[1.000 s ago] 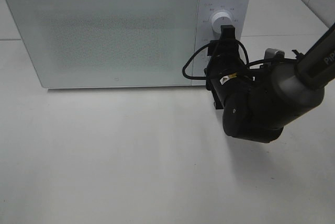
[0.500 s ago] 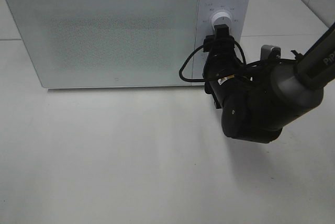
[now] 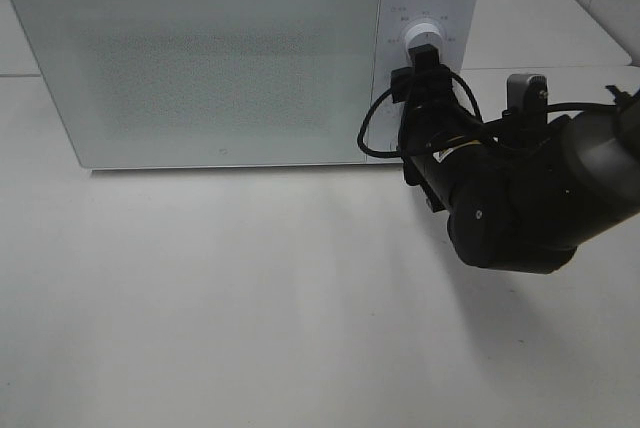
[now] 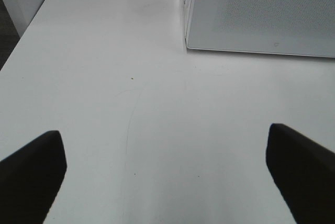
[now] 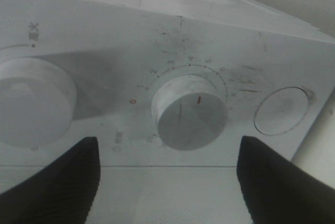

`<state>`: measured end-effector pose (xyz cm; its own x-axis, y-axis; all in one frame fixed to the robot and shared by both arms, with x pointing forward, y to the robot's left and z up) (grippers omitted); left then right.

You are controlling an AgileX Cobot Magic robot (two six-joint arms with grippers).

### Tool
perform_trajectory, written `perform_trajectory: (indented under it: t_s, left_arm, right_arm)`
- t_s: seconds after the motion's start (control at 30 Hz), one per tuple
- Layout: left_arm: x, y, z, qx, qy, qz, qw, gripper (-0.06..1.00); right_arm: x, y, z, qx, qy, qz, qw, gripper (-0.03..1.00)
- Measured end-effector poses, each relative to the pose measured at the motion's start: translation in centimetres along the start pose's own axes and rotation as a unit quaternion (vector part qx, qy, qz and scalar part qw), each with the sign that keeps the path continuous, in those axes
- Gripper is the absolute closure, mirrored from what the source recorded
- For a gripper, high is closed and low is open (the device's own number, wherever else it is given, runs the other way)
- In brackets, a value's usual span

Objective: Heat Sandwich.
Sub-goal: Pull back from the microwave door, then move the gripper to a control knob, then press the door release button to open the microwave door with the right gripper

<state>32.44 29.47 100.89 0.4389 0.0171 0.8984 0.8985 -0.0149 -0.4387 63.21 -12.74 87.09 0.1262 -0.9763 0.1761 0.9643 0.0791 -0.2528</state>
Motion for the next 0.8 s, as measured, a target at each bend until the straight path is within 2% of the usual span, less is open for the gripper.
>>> perform_trajectory:
  t_s: [0.2, 0.23, 0.27, 0.3, 0.33, 0.4, 0.43, 0.47, 0.5, 0.57, 0.6, 0.63, 0.67, 0.73, 0.77, 0.8]
  left_arm:
    - [0.0, 0.0, 0.0, 0.000, 0.000, 0.000, 1.000, -0.03]
    - [0.0, 0.0, 0.0, 0.000, 0.000, 0.000, 1.000, -0.03]
    - [0.0, 0.0, 0.0, 0.000, 0.000, 0.000, 1.000, -0.03]
    - [0.0, 0.0, 0.0, 0.000, 0.000, 0.000, 1.000, -0.03]
    - [0.0, 0.0, 0.0, 0.000, 0.000, 0.000, 1.000, -0.03]
    - [0.0, 0.0, 0.0, 0.000, 0.000, 0.000, 1.000, -0.03]
    - [0.0, 0.0, 0.0, 0.000, 0.000, 0.000, 1.000, -0.03]
    - [0.0, 0.0, 0.0, 0.000, 0.000, 0.000, 1.000, -0.03]
    - [0.0, 0.0, 0.0, 0.000, 0.000, 0.000, 1.000, -0.03]
    - [0.0, 0.0, 0.0, 0.000, 0.000, 0.000, 1.000, -0.03]
    - [0.0, 0.0, 0.0, 0.000, 0.000, 0.000, 1.000, -0.03]
    - [0.0, 0.0, 0.0, 0.000, 0.000, 0.000, 1.000, -0.03]
    - [0.0, 0.0, 0.0, 0.000, 0.000, 0.000, 1.000, -0.03]
    - [0.0, 0.0, 0.0, 0.000, 0.000, 0.000, 1.000, -0.03]
    - [0.0, 0.0, 0.0, 0.000, 0.000, 0.000, 1.000, -0.03]
    - [0.0, 0.0, 0.0, 0.000, 0.000, 0.000, 1.000, -0.03]
  right_arm:
    - [-0.5, -1.6, -0.5, -0.033, -0.095, 0.044, 0.994, 0.21]
    - [-0.7, -1.9, -0.5, -0.038, -0.113, 0.054, 0.991, 0.21]
    - [-1.2, -2.5, -0.5, -0.048, -0.160, 0.079, 0.983, 0.21]
    - [-1.2, -2.5, -0.5, -0.048, -0.160, 0.079, 0.983, 0.21]
    - [-1.5, -2.8, -0.7, -0.055, -0.186, 0.093, 0.977, 0.21]
    - [-2.0, -3.5, -0.8, -0.066, -0.241, 0.125, 0.960, 0.21]
    - [-2.2, -4.1, -0.8, -0.075, -0.286, 0.155, 0.943, 0.21]
    - [-2.3, -4.4, -1.0, -0.079, -0.306, 0.170, 0.934, 0.21]
    - [-2.3, -4.4, -1.0, -0.079, -0.306, 0.170, 0.934, 0.21]
    - [-2.3, -5.1, -1.3, -0.091, -0.346, 0.200, 0.912, 0.21]
    - [-2.1, -5.8, -1.7, -0.101, -0.378, 0.227, 0.892, 0.21]
    - [-1.9, -6.2, -1.9, -0.108, -0.393, 0.240, 0.881, 0.21]
    - [-1.9, -6.2, -1.9, -0.108, -0.393, 0.240, 0.881, 0.21]
    - [-1.6, -7.0, -2.2, -0.116, -0.425, 0.265, 0.857, 0.21]
    - [-1.1, -7.9, -2.7, -0.128, -0.457, 0.291, 0.831, 0.21]
    - [-0.9, -8.3, -2.8, -0.133, -0.469, 0.300, 0.820, 0.21]
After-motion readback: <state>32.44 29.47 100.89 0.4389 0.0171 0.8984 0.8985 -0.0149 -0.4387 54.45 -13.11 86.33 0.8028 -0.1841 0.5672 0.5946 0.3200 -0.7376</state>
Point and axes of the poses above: a point on each arm's last joint axis where the gripper is mounted, y pointing out along that axis toward the gripper, z along the wrist's bending axis when the last joint is at zero, x = y × z, the point moved 10 cm from there along y, pointing out along that axis toward the gripper, and after that the axes turned 2 degrees about y, right-handed, at the moved point
